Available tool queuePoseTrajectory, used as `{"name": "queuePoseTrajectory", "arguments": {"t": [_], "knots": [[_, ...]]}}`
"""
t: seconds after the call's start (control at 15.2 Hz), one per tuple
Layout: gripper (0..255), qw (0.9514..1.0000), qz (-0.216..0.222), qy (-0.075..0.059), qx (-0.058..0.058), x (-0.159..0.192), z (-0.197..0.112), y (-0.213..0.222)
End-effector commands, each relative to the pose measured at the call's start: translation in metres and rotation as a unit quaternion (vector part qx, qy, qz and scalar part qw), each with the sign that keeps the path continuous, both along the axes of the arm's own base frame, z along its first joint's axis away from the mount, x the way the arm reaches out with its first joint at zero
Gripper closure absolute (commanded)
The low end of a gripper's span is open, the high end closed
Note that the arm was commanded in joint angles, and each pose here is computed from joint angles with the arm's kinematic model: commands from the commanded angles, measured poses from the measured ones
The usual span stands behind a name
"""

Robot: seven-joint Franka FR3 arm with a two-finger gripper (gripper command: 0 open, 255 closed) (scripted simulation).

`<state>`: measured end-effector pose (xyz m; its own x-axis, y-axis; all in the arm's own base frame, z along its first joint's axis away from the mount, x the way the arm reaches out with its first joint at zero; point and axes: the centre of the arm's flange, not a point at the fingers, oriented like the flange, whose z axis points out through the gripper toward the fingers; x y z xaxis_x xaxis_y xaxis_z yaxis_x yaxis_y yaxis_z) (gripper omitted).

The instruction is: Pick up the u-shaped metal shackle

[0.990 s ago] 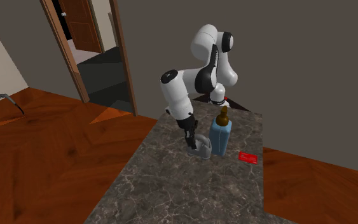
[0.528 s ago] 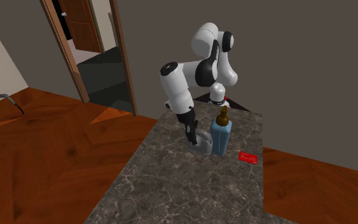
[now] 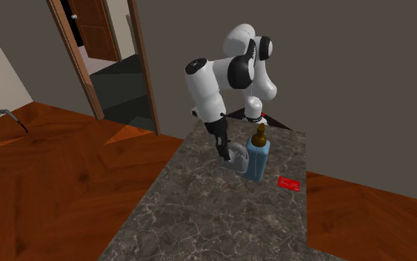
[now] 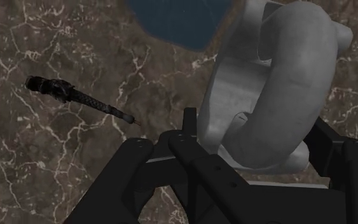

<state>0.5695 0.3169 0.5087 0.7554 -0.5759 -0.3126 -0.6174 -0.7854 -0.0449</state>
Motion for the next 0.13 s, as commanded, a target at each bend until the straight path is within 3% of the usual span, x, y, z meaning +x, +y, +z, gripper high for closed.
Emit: {"name": "queuePoseTrajectory", "arguments": {"t": [0.0,0.07], "knots": [[255,1.0000,0.000,0.000,0.000,-0.0003,0.0072,0.0009],[255,1.0000,0.000,0.000,0.000,-0.0003,0.0072,0.0010]]}}
